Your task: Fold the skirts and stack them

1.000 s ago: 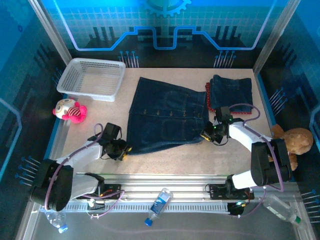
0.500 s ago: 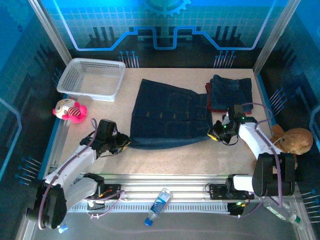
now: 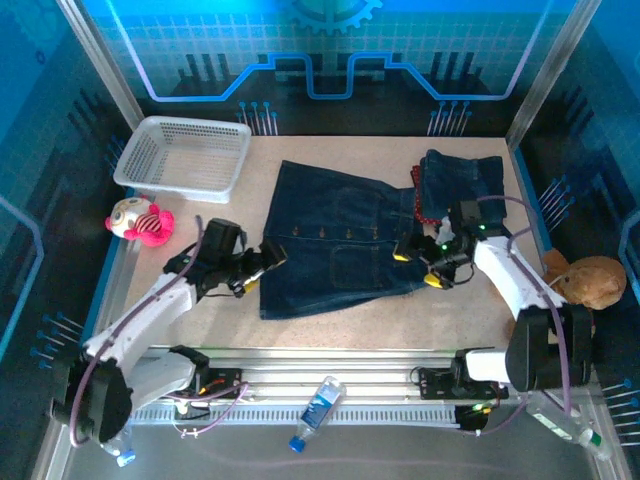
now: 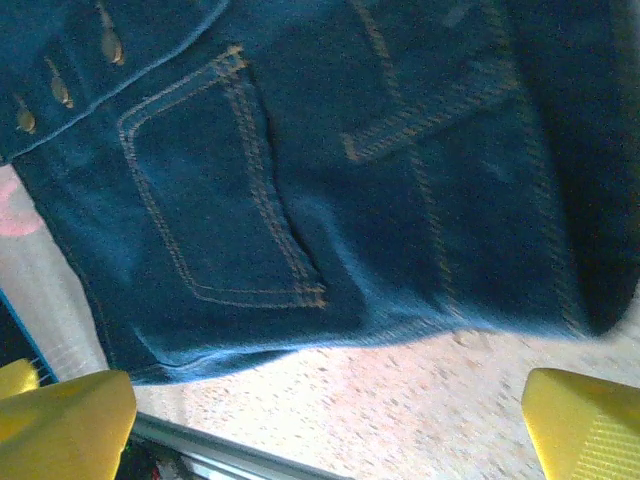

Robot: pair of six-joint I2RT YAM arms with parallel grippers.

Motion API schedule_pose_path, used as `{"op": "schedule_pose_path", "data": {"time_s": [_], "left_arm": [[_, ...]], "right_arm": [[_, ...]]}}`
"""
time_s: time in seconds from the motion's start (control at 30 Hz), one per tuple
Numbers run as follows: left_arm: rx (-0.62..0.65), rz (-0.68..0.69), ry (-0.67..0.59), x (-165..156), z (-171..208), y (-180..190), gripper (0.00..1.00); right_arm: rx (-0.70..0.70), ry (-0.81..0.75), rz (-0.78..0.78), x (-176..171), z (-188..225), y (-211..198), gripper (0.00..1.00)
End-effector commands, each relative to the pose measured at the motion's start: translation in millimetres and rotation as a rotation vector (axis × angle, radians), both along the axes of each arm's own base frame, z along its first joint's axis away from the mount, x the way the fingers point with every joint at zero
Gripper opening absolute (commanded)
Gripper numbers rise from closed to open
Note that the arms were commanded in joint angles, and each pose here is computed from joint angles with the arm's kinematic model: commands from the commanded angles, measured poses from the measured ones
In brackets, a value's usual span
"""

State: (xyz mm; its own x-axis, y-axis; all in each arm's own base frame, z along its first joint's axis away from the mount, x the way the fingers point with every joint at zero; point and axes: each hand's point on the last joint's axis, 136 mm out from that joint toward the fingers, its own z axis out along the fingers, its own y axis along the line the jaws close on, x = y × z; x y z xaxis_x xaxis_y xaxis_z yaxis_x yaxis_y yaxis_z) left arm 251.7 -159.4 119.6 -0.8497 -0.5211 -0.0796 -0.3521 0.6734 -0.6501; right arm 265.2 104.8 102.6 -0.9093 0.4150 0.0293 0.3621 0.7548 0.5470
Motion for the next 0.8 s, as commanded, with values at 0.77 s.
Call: {"op": "schedule_pose_path", "data": {"time_s": [0.77], "left_arm": [[0.090,0.045,0.113,38,-32,57,0.99]], "right_arm": [[-0.002,-0.063,0.197,65,0,95,1.00]]}}
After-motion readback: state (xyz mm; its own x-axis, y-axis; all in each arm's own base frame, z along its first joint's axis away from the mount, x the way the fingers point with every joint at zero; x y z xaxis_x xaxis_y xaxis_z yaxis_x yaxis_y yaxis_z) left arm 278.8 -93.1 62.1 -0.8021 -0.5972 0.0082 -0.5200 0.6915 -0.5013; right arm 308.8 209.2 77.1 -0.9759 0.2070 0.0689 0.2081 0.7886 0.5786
